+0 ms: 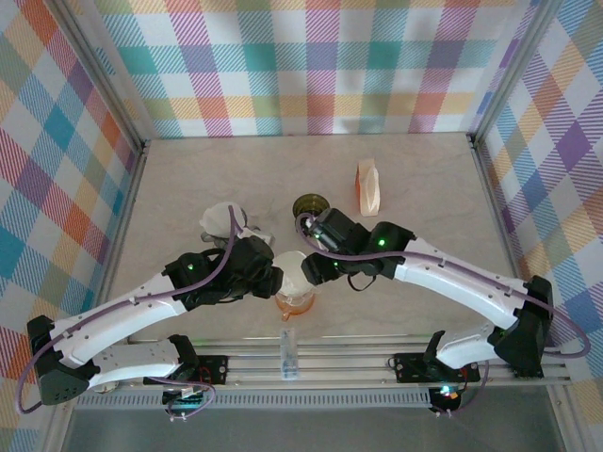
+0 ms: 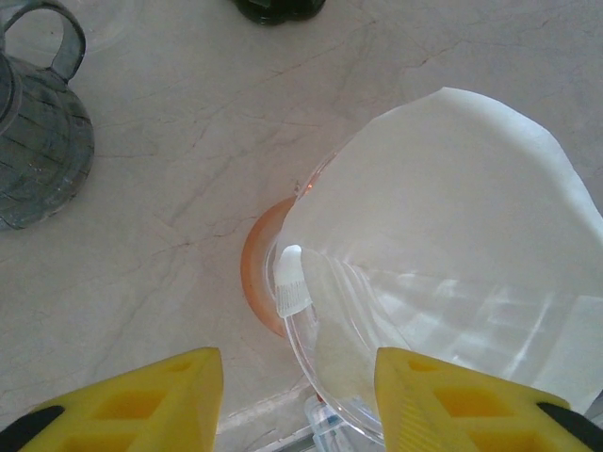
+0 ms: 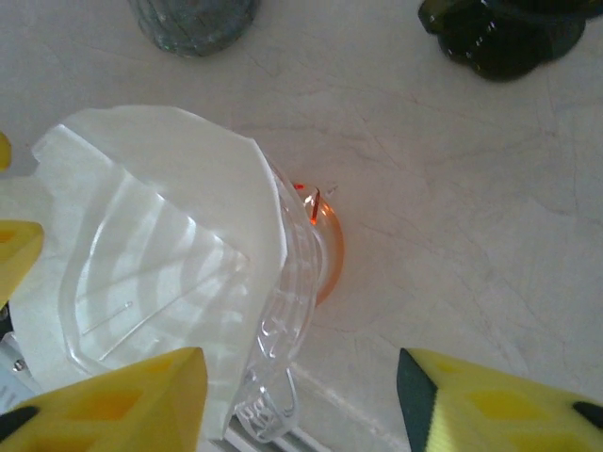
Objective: Place the coffee filter in the dripper
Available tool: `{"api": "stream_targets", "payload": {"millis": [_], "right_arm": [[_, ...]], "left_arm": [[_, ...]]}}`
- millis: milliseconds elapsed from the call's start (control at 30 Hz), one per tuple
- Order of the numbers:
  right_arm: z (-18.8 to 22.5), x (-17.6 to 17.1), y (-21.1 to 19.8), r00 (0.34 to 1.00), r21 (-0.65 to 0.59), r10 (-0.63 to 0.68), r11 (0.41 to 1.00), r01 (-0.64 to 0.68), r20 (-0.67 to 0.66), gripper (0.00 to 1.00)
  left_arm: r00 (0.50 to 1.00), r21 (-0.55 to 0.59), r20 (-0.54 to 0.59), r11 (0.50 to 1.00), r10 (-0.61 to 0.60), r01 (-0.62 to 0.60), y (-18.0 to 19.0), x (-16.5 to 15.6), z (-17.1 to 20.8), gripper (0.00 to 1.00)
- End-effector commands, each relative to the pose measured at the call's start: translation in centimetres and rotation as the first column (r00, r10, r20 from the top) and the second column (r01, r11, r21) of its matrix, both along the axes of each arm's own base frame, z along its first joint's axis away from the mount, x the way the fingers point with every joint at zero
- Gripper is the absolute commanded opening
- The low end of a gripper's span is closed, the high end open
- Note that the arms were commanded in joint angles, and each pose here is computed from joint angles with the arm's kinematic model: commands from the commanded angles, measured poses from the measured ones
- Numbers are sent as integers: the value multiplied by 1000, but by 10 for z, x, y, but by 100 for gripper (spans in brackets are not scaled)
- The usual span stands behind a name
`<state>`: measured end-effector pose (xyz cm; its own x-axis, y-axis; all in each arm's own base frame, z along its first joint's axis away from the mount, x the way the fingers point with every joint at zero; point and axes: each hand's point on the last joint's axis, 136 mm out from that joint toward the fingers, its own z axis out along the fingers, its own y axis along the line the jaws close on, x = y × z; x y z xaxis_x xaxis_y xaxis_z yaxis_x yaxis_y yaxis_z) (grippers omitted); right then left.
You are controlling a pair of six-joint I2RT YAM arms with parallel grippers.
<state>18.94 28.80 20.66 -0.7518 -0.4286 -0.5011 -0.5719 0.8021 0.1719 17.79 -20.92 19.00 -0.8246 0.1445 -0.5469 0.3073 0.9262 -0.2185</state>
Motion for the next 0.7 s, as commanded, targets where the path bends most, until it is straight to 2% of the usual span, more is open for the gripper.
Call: {"api": "stream_targets", "payload": {"millis": [0, 167, 500, 667], "right_arm": [[11, 7, 10, 1000, 33, 19, 999, -20, 19, 50], [10, 9, 15, 999, 31, 33, 999, -33, 12, 45], [3, 5, 24, 998, 38, 63, 997, -63, -23, 43], [-3, 5, 24, 997, 22, 63, 998, -62, -36, 30]], "left_arm": [[1000, -2, -20, 1000, -5, 5, 3, -3, -6, 45], [1000, -2, -30, 1000, -3, 3, 3, -3, -12, 43], [1000, -19, -30, 1000, 4, -5, 5, -2, -13, 43], [1000, -26, -29, 1000, 3, -4, 4, -2, -12, 43]]}}
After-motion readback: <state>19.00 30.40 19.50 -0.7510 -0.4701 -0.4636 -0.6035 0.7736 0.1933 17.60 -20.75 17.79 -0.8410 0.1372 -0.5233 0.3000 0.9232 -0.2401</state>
